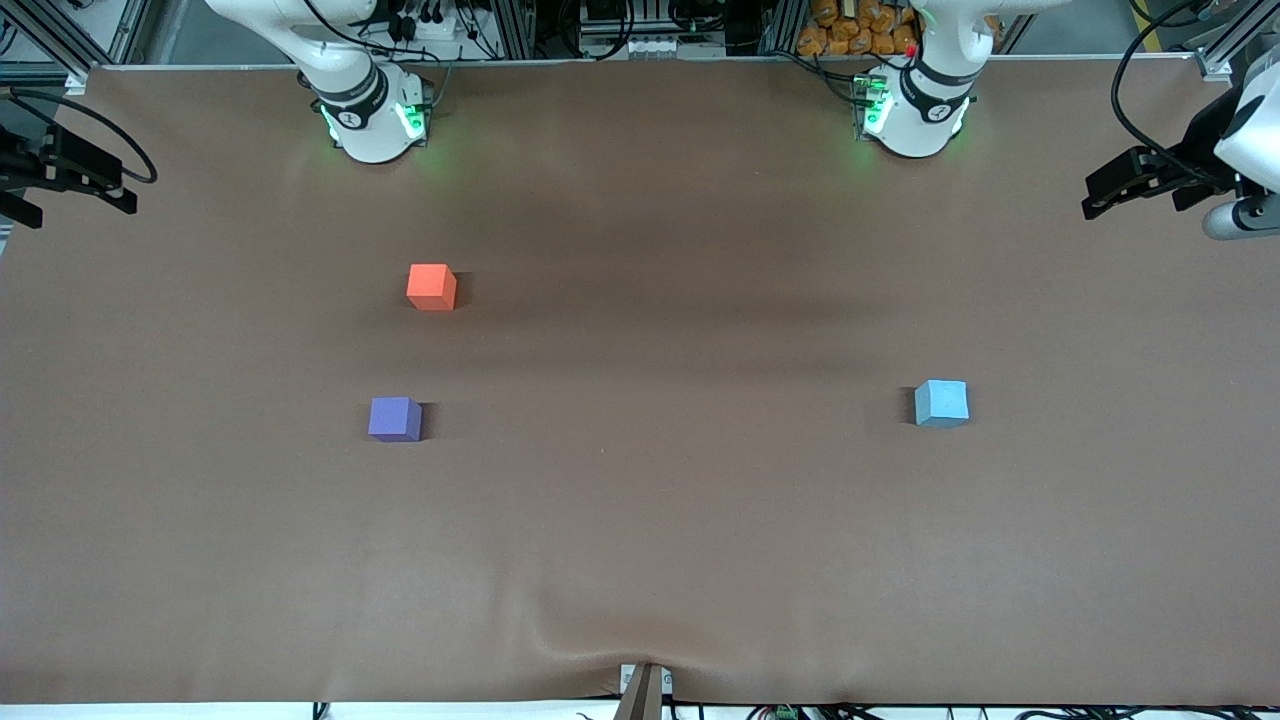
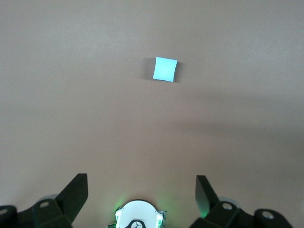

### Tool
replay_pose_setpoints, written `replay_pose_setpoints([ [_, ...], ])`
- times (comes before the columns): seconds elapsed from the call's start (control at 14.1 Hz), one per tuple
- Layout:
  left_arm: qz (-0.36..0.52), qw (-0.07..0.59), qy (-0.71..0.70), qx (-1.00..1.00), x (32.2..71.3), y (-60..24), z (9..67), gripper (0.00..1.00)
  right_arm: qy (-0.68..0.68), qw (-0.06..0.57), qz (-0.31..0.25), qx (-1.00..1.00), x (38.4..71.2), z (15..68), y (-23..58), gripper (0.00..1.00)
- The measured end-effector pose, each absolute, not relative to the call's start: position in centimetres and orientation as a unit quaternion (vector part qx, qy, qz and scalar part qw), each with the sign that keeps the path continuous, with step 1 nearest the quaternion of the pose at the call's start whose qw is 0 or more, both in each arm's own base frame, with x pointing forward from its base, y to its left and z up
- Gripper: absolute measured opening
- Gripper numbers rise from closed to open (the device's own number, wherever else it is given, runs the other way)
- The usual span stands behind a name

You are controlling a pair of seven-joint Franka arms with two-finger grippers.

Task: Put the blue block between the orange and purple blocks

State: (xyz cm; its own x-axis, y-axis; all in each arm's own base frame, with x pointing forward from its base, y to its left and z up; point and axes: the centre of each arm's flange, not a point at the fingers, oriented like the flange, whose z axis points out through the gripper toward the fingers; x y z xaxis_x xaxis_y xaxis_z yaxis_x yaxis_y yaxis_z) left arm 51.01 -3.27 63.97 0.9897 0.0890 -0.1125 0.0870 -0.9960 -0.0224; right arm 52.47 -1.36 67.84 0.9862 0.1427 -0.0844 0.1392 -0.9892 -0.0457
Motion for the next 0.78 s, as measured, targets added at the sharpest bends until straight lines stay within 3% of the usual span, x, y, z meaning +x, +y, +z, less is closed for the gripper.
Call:
replay_pose_setpoints([
  [0.78,0.052,0.008,-0.044,-0.998,51.8,-3.3,61.8,1.0,-0.071,0.02,0.044,-0.996,52.5,67.8,-1.4,1.0],
])
